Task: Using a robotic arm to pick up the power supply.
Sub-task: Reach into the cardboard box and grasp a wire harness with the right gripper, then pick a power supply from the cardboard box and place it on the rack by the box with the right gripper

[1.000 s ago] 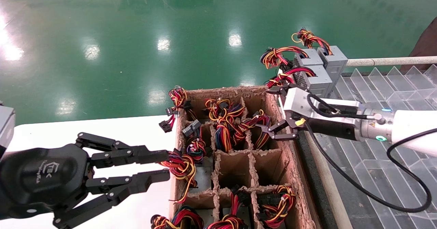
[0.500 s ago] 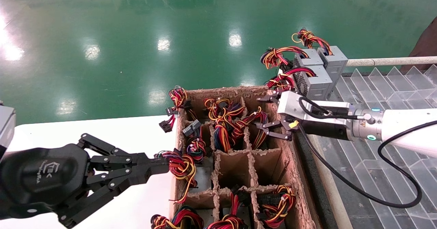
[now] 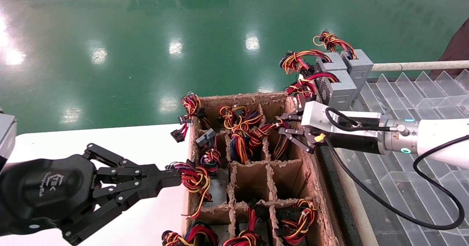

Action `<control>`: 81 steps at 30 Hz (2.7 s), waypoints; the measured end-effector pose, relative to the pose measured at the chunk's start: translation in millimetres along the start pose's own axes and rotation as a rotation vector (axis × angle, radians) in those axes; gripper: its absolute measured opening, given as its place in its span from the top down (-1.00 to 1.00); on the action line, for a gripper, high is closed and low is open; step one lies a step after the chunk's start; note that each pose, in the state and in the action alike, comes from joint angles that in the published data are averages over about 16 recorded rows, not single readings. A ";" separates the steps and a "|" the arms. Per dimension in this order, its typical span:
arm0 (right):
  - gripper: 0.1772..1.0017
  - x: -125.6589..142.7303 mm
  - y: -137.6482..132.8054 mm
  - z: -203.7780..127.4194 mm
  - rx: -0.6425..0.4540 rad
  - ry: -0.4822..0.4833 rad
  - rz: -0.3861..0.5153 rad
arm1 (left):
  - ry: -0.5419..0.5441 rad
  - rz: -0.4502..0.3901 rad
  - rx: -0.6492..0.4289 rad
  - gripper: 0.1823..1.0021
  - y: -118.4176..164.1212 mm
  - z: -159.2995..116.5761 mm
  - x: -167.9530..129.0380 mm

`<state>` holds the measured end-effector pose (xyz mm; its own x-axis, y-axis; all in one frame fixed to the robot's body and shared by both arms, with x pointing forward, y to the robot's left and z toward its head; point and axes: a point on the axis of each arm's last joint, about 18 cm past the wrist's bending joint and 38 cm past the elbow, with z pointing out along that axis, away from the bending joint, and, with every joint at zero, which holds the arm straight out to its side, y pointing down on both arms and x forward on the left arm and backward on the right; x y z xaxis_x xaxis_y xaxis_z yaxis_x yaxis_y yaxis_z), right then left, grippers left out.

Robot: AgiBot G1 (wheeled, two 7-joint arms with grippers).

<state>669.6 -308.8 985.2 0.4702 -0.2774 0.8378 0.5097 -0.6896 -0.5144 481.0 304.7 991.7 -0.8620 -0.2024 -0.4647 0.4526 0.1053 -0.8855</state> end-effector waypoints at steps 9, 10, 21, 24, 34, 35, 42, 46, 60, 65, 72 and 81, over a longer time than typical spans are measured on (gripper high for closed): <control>0.80 1.0 -8.6 -7.3 0.018 0.012 -0.025 | 0.000 0.000 0.000 0.98 0.0 0.0 0.0; 0.82 1.5 -10.0 -8.5 0.020 0.015 -0.032 | 0.000 0.000 0.000 0.98 0.0 0.0 0.0; 0.87 13.5 -35.8 -29.8 0.051 0.063 -0.144 | 0.000 0.000 0.000 0.98 0.0 0.0 0.0; 0.88 18.6 -46.5 -38.1 0.063 0.084 -0.181 | 0.000 0.000 0.000 0.98 0.0 0.0 0.0; 0.88 38.5 -88.2 -66.5 0.108 0.171 -0.300 | 0.000 0.000 0.000 0.98 0.0 0.0 0.0; 0.88 40.7 -92.4 -69.1 0.111 0.180 -0.314 | 0.000 0.000 0.000 0.98 0.0 0.0 0.0; 0.88 59.9 -122.4 -88.0 0.126 0.241 -0.410 | 0.000 0.000 0.000 0.98 0.0 0.0 0.0; 0.88 71.7 -137.2 -98.6 0.126 0.273 -0.458 | 0.000 0.000 0.000 0.98 0.0 0.0 0.0; 0.88 107.6 -165.0 -138.5 0.080 0.390 -0.557 | 0.000 0.000 0.000 0.98 0.0 0.0 0.0; 0.88 116.8 -162.8 -154.6 0.035 0.430 -0.562 | 0.000 0.000 0.000 0.98 0.0 0.0 0.0; 0.88 124.4 -146.9 -181.6 -0.054 0.472 -0.531 | 0.000 0.000 0.000 0.98 0.0 0.0 0.0; 0.88 120.0 -111.3 -215.3 -0.169 0.492 -0.437 | 0.000 0.000 0.000 0.98 0.0 0.0 0.0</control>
<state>514.1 -409.4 1182.3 -0.1558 -0.1940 0.9686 0.4397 -0.8916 -0.1079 481.0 304.7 991.7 -0.8620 -0.2024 -0.4647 0.4526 0.1053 -0.8855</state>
